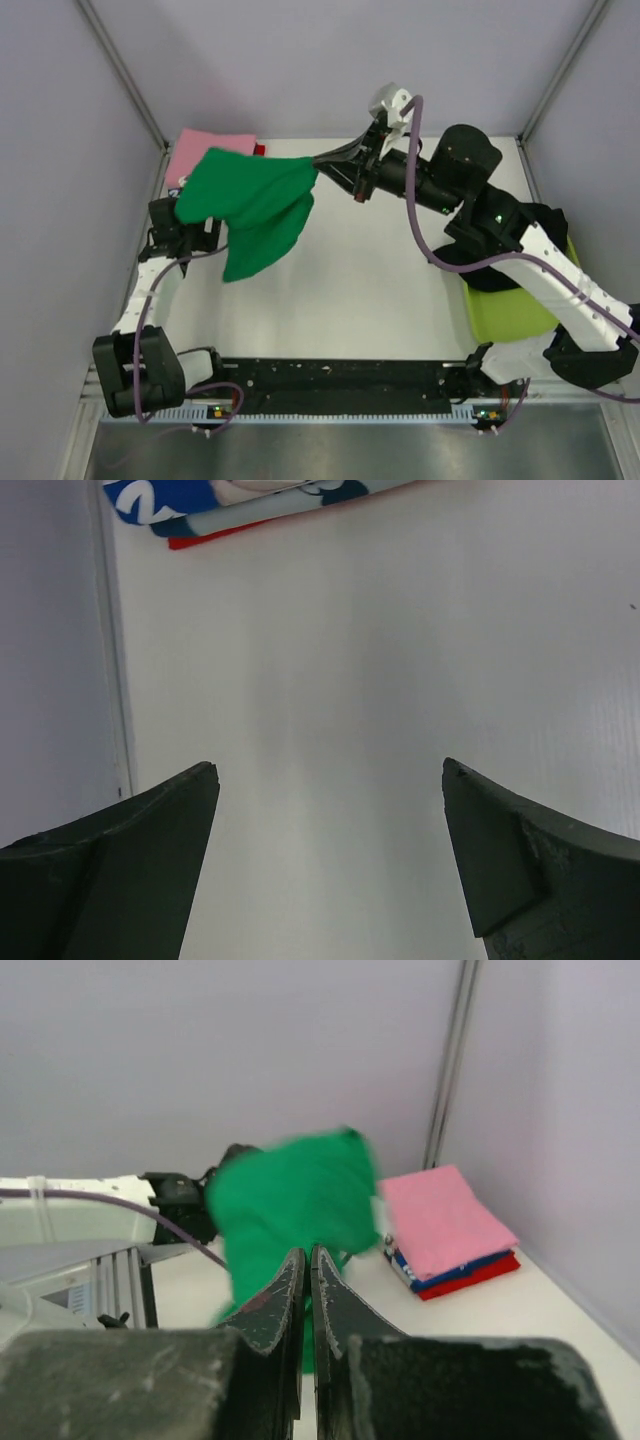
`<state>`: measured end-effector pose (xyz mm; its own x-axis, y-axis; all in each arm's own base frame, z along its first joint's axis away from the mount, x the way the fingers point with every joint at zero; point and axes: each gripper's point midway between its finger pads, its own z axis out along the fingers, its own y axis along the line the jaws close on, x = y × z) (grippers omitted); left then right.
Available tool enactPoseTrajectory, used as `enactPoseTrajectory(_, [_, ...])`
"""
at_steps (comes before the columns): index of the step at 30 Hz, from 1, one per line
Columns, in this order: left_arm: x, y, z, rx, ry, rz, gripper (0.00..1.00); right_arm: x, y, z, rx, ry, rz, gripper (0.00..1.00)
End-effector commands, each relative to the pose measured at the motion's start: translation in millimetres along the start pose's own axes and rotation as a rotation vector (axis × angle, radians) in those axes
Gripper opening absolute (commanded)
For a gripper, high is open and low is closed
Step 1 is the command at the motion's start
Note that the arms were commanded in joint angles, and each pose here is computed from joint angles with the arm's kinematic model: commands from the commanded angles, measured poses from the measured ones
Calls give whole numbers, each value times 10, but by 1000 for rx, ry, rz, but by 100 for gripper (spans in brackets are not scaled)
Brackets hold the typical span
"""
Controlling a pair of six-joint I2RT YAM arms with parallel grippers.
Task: Fold and stack the t-shirts
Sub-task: Move the tshirt to the center of the board
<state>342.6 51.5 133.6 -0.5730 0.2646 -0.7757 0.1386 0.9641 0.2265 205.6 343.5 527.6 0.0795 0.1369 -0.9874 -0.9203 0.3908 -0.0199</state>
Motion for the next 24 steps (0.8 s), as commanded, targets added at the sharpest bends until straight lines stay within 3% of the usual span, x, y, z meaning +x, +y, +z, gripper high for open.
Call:
enactPoseTrajectory(1, [-278, 515, -61, -181, -59, -58, 97, -3, -248, -61, 141, -72, 17, 0])
enactPoseTrajectory(7, [-377, 1226, -245, -398, -35, -125, 98, 1965, -978, 98, 407, 282, 309, 0])
enactPoseTrajectory(10, [-369, 1195, -244, -362, -21, -104, 98, 2836, -1442, -73, 582, 445, 381, 0])
enactPoseTrajectory(13, [-358, 919, -190, -208, -33, -65, 97, 3443, -2073, -424, 785, 571, 405, 0])
enactPoseTrajectory(14, [-335, 823, -174, -161, -30, -51, 96, 3573, -2214, -502, 819, 618, 418, 8])
enactPoseTrajectory(16, [-311, 637, -159, -66, -38, -30, 96, 3858, -2339, -738, 868, 796, 442, 53])
enactPoseTrajectory(17, [-279, 564, -149, -28, -35, -29, 95, 3907, -2385, -793, 884, 862, 415, 64])
enactPoseTrajectory(19, [-251, 429, -147, 39, -33, -29, 95, 3897, -2381, -946, 926, 945, 337, 73])
enactPoseTrajectory(24, [-228, 208, -170, 157, -22, -48, 93, 3668, -1892, -1150, 915, 971, 170, 79])
